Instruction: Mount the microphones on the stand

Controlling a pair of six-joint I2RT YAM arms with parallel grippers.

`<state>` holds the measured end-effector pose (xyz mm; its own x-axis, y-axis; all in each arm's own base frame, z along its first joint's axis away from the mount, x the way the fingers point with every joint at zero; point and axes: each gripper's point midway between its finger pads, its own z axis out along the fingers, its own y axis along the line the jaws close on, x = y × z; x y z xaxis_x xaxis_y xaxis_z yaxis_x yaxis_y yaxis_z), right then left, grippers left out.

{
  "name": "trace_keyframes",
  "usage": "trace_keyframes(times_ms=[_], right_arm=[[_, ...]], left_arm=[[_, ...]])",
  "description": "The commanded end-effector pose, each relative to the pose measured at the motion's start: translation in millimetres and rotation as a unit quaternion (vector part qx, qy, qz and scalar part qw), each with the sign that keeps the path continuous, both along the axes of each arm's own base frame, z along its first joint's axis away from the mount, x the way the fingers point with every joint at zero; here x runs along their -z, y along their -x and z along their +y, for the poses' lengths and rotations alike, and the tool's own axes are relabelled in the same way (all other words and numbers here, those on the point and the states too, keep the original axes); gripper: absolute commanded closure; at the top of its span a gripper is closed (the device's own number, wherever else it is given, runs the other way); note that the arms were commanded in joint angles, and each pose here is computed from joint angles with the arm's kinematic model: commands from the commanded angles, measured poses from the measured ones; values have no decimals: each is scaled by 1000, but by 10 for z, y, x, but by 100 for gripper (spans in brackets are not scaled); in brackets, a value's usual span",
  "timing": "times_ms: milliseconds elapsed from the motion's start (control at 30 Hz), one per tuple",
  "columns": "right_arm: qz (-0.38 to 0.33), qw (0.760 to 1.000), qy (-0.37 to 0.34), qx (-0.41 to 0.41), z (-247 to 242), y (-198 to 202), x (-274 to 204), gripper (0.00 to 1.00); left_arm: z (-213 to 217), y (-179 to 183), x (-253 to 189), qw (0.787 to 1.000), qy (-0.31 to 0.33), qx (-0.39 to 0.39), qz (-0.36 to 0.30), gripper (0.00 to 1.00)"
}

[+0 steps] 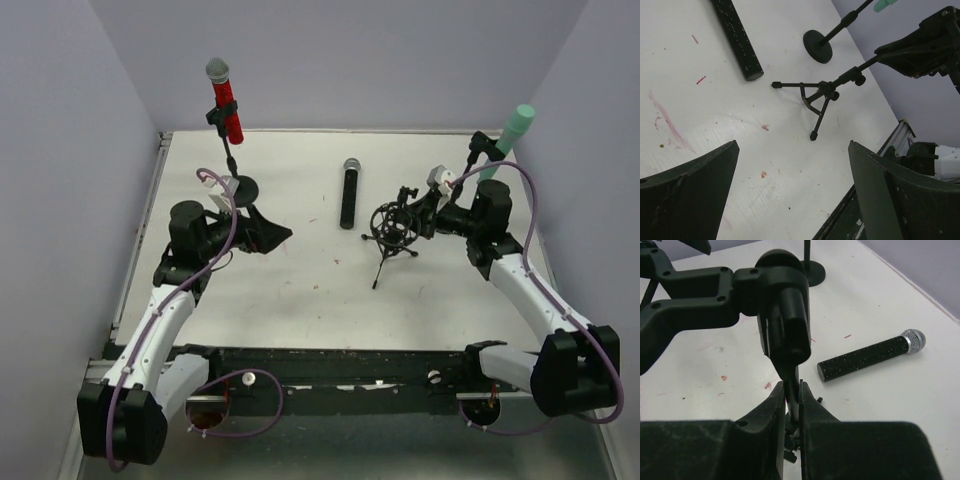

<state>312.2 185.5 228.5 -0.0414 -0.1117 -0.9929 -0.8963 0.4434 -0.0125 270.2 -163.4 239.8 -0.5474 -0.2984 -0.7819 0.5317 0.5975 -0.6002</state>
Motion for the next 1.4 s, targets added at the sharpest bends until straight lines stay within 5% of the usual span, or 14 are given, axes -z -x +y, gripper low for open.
trace_keyframes(times_ms=[0, 267, 433, 600, 767, 1100, 1367], right_arm=[[42, 997, 35, -45, 10, 335, 338, 82], [41, 998, 39, -36, -38, 396, 368, 33], [40, 997, 59, -35, -112, 434, 489, 15], [20, 996, 71, -44, -174, 439, 517, 10], [-40, 990, 86, -101, -142, 517, 552, 6], [-78, 983, 68, -151, -35, 333, 369, 8], [-86, 979, 36, -182, 54, 187, 124, 13]], left_arm=[[-179, -23, 112, 999, -6, 6, 31, 2], [-664, -261, 366, 995, -46, 10, 87, 2], [-754, -716, 577, 989, -101, -7, 109, 2], [-859, -791, 666, 987, -111, 22, 118, 1], [-747, -590, 576, 991, -124, 36, 47, 2], [-471, -398, 606, 987, -155, -7, 31, 2], [-223, -20, 208, 985, -172, -15, -27, 2]])
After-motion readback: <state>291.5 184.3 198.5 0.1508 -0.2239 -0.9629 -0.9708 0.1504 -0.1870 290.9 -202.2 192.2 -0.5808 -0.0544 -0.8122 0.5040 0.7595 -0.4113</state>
